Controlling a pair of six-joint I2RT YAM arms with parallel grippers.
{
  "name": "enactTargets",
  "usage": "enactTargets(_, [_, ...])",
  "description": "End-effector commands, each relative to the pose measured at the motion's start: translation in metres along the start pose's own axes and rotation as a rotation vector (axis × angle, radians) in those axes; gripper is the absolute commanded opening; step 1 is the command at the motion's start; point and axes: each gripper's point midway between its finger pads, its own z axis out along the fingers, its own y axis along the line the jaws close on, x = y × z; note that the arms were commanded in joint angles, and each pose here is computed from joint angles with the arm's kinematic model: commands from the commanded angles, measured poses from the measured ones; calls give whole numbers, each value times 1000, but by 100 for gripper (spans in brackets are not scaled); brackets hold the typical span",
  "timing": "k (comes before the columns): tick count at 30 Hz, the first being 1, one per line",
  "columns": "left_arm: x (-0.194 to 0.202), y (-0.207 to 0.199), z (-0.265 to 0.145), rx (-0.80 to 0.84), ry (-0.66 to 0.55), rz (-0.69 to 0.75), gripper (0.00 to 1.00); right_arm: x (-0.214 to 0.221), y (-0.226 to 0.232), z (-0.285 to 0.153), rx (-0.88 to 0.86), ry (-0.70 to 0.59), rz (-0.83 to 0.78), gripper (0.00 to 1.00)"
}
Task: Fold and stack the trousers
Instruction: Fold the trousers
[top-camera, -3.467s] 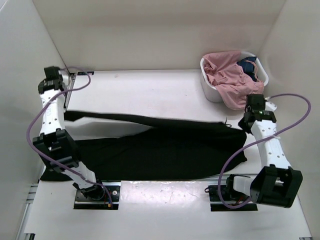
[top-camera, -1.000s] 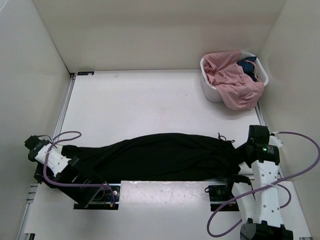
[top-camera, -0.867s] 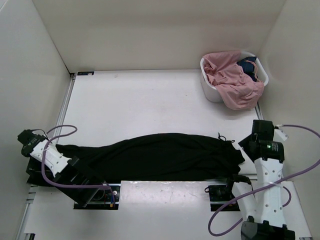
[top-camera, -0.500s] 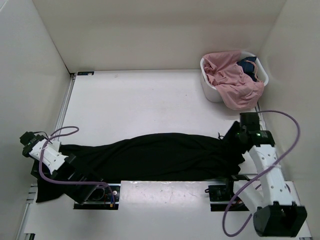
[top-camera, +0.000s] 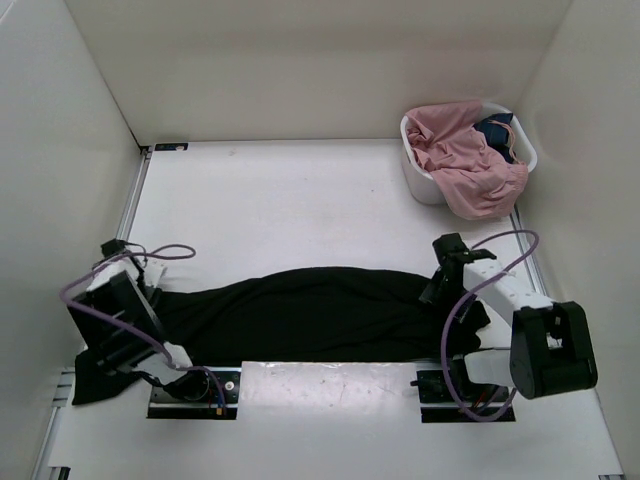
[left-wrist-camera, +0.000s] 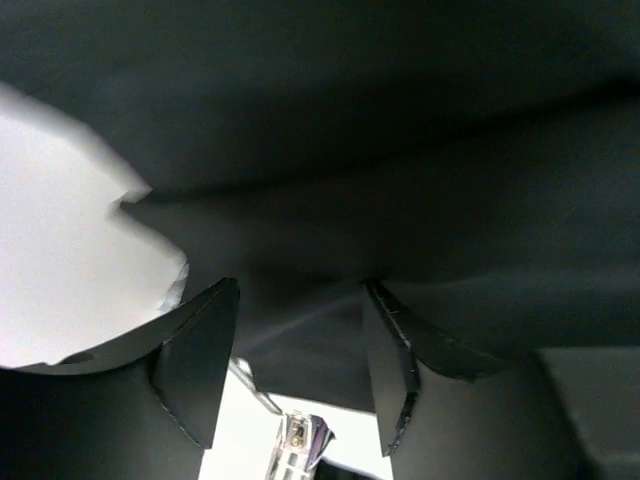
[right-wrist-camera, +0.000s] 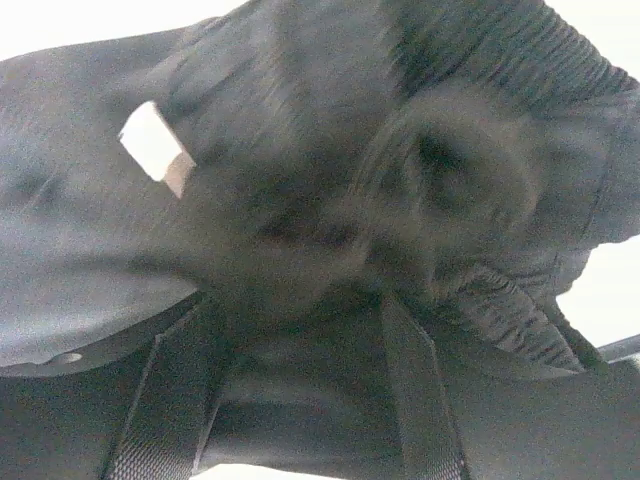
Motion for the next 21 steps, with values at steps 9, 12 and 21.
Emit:
enactTargets(9, [-75, -6, 11, -84, -75, -33, 52, -75, -17, 48, 148, -38, 228, 64])
enactTargets(12, [-110, 0, -7, -112, -162, -36, 55, -112, -20, 47, 180, -82, 248, 64])
enactTargets(21, [-155, 10, -59, -70, -252, -62, 65, -193, -8, 21, 147, -213, 117, 64])
